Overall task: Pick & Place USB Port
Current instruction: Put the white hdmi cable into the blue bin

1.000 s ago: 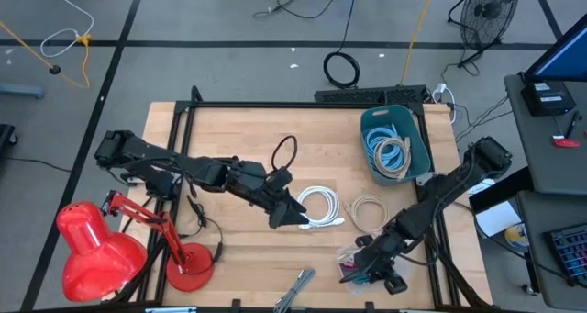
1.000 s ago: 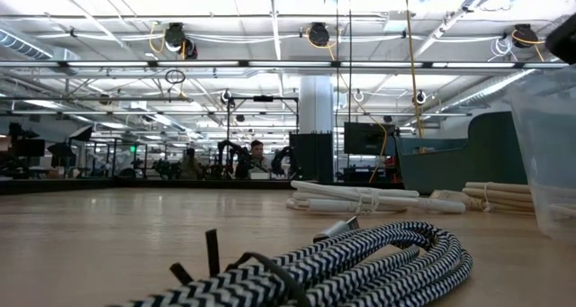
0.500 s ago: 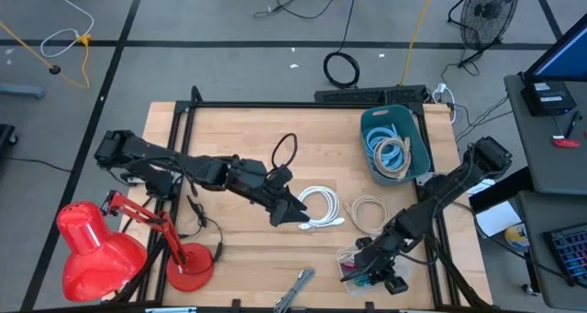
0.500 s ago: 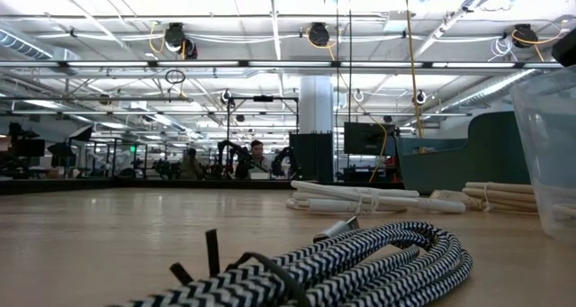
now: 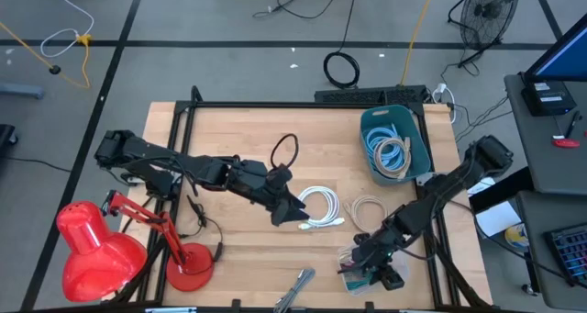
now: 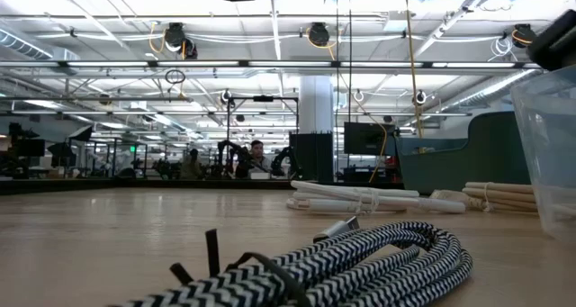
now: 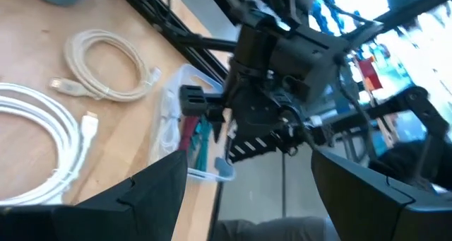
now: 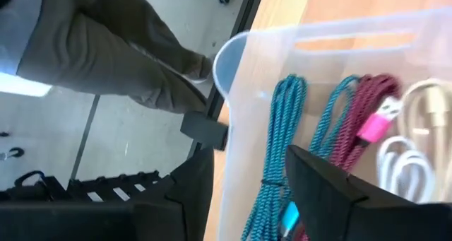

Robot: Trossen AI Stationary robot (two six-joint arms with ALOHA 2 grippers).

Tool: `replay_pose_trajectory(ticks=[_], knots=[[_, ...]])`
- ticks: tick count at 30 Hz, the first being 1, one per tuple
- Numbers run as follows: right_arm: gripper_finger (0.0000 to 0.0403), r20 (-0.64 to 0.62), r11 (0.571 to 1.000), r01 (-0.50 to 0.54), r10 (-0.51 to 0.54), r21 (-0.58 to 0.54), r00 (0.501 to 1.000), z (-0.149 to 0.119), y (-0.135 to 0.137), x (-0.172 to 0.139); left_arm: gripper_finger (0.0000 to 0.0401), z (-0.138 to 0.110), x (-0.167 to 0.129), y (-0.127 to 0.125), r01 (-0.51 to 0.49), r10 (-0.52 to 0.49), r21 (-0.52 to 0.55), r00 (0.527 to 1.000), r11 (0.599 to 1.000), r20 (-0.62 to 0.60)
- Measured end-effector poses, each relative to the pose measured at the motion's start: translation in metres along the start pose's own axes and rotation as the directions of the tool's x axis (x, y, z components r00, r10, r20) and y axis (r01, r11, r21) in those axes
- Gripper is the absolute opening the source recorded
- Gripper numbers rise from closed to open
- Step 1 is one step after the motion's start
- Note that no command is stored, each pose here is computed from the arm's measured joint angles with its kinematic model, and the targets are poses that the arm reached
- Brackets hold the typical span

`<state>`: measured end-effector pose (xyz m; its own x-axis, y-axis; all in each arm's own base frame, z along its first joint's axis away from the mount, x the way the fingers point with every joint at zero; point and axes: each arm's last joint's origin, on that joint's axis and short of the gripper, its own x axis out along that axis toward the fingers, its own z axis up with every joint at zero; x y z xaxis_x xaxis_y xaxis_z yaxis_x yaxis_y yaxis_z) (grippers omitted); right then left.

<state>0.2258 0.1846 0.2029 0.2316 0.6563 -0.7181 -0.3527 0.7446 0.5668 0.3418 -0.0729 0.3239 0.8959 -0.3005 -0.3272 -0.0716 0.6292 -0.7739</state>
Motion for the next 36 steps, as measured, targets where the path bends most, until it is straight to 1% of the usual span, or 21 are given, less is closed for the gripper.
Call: replay_pose_trajectory(ticks=[5, 9, 12, 16, 19, 22, 25, 29, 32, 34, 36], knots=[[0.0165, 0.065, 1.0, 0.01, -0.01, 0.002, 0.998, 0.008, -0.007, -0.018, 0.0303, 0.003, 0.0, 0.003, -0.035, 0.035, -0.014, 0.998, 0.999, 0.044], [0.0163, 0.155, 0.998, 0.055, -0.059, 0.029, 0.986, 0.015, -0.015, -0.039, 0.0303, 0.011, -0.002, 0.009, -0.057, 0.065, -0.091, 0.994, 0.994, 0.085], [0.0162, 0.247, 0.99, 0.125, -0.137, 0.061, 0.959, 0.02, -0.022, -0.059, 0.0303, 0.012, -0.002, 0.01, -0.056, 0.066, -0.11, 0.994, 0.992, 0.086], [0.0162, 0.348, 0.954, 0.251, -0.293, 0.162, 0.891, 0.021, -0.034, -0.087, 0.0303, 0.005, -0.001, 0.004, -0.026, 0.03, -0.103, 0.999, 0.994, 0.035], [0.0162, 0.397, 0.921, 0.302, -0.381, 0.247, 0.835, 0.019, -0.039, -0.107, 0.0302, -0.007, 0.001, -0.001, -0.035, 0.034, -0.093, 0.999, 0.995, -0.016], [0.016, 0.432, 0.901, 0.319, -0.423, 0.293, 0.797, 0.015, -0.042, -0.125, 0.0291, -0.024, 0.001, -0.007, -0.063, 0.058, -0.068, 0.995, 0.996, -0.081], [0.016, 0.462, 0.885, 0.326, -0.454, 0.331, 0.762, 0.011, -0.041, -0.14, 0.027, -0.044, 0.001, -0.016, -0.08, 0.073, -0.043, 0.987, 0.996, -0.14], [0.0159, 0.479, 0.876, 0.327, -0.47, 0.354, 0.742, 0.003, -0.04, -0.155, 0.0242, -0.073, 0.006, -0.027, -0.102, 0.098, -0.019, 0.981, 0.995, -0.166], [0.016, 0.467, 0.865, 0.333, -0.487, 0.375, 0.738, -0.005, -0.041, -0.164, 0.023, -0.089, 0.012, -0.035, -0.111, 0.103, -0.042, 0.983, 0.993, -0.154], [0.0159, 0.463, 0.859, 0.338, -0.497, 0.385, 0.734, -0.009, -0.041, -0.169, 0.0228, -0.101, 0.016, -0.037, -0.174, 0.164, -0.046, 0.971, 0.984, -0.172], [0.0158, 0.442, 0.849, 0.352, -0.51, 0.393, 0.738, -0.016, -0.04, -0.173, 0.0228, -0.104, 0.027, -0.044, -0.22, 0.211, -0.04, 0.963, 0.975, -0.168]])
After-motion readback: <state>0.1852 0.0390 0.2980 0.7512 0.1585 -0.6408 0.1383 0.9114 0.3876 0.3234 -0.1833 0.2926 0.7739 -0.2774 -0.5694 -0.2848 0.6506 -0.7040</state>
